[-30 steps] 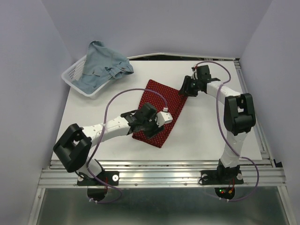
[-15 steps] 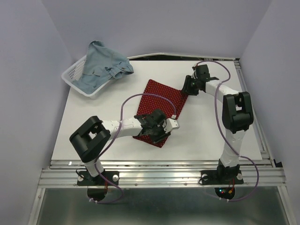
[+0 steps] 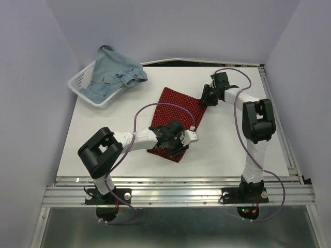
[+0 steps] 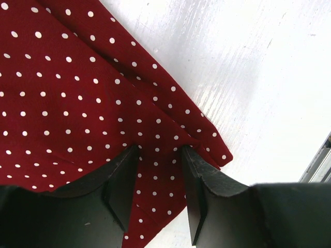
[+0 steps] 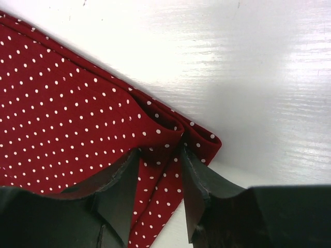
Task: Fold and stack the skirts
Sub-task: Fold the skirt
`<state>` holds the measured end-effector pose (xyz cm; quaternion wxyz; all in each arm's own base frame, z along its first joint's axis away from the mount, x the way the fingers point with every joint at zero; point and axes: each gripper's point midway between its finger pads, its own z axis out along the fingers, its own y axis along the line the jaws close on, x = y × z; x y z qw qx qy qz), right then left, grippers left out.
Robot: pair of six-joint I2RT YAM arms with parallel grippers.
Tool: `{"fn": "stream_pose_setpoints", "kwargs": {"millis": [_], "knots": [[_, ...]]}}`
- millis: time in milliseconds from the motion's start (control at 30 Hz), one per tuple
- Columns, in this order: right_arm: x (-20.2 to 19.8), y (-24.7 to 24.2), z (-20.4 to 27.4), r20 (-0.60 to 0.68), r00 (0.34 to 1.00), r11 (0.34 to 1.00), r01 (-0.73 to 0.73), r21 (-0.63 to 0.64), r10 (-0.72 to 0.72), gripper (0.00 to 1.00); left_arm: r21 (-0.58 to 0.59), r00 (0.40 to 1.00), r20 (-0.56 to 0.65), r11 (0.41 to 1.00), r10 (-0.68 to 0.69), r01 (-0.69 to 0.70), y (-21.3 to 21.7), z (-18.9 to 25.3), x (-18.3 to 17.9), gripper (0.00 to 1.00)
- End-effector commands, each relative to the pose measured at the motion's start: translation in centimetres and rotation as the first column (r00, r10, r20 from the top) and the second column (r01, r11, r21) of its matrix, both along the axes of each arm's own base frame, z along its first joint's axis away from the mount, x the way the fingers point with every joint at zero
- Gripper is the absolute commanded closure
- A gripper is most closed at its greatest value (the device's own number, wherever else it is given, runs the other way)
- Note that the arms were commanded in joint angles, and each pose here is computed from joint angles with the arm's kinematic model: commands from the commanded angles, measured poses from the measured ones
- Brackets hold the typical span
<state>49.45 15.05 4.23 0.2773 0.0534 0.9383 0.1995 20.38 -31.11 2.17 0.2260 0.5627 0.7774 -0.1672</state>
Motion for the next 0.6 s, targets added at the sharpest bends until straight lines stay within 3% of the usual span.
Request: {"fn": "stream_pose_setpoints", "kwargs": {"millis": [0,133,233,567], "knots": [[2.2,0.4,2.0,0.073,0.997,1.0,0.002,-0.004,-0.002,0.59,0.051,1.0,-0.025,0.999,-0.001,0.003,1.0,-1.3,-0.6,0.5],[2.6,0.4,2.9,0.099,0.995,1.0,0.001,-0.002,-0.001,0.88,0.054,1.0,-0.029,0.999,0.0,0.002,1.1,-1.5,-0.7,0.5],[2.8,0.5,4.5,0.132,0.991,1.0,-0.006,0.005,0.005,0.99,0.053,1.0,-0.031,0.999,0.001,0.001,1.1,-1.5,-0.7,0.5],[1.3,-1.2,9.3,0.193,0.98,0.999,0.044,-0.023,-0.039,0.99,0.054,0.999,-0.042,0.999,0.001,0.001,1.1,-1.7,-0.8,0.51]]}}
